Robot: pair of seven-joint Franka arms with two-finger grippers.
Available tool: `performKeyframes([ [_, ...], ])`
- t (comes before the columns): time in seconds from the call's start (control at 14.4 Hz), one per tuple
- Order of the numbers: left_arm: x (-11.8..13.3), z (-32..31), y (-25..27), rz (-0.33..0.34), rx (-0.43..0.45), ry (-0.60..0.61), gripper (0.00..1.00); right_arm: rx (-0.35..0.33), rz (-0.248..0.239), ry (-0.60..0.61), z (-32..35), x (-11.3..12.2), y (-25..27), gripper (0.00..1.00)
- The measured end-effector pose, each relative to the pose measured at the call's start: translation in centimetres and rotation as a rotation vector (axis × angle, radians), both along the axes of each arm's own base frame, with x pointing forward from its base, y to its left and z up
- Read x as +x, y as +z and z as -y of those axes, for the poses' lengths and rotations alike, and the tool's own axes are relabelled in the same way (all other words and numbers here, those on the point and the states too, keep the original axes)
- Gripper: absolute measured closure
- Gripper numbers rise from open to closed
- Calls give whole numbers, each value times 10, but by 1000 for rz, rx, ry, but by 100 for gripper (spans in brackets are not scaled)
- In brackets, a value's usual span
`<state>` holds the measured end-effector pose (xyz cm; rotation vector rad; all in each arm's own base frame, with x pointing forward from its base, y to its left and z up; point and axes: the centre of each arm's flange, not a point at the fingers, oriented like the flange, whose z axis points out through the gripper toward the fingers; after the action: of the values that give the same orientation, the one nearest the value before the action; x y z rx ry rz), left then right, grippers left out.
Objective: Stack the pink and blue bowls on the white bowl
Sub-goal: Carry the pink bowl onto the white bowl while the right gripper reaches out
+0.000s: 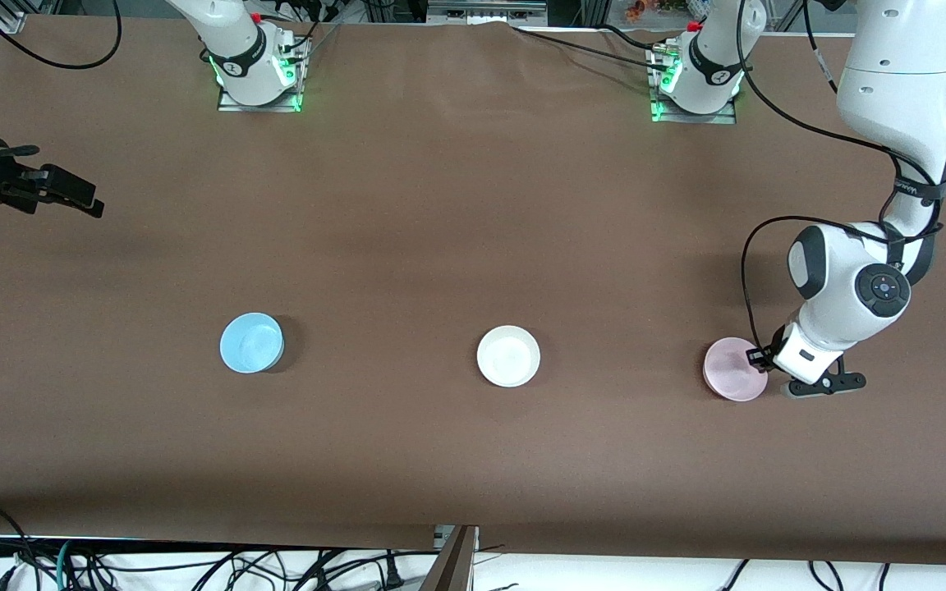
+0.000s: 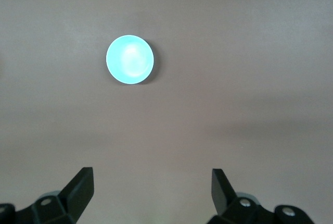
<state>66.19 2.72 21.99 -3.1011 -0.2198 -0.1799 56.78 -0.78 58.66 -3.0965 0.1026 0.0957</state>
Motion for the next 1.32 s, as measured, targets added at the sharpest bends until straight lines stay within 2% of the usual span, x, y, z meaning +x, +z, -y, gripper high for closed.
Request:
performKeyframes([
  [0.14,9,8,14,16,-16,6,97,0,-1,2,-1,0,0,0],
  [0.35,23,35,56,14,-132,87,97,0,1,3,-2,1,-1,0],
  [0.49,23,67,88,2,-189,147,97,-1,-6,6,-3,5,-8,0],
  [0.76,9,161,116,-33,-274,291,97,-1,-13,33,-6,20,-32,0],
  [1.11,-27,292,115,-57,-252,433,97,-12,-4,109,-5,31,-47,0],
  [1.32,-39,345,105,-62,-250,505,97,-16,1,130,-4,39,-59,0],
])
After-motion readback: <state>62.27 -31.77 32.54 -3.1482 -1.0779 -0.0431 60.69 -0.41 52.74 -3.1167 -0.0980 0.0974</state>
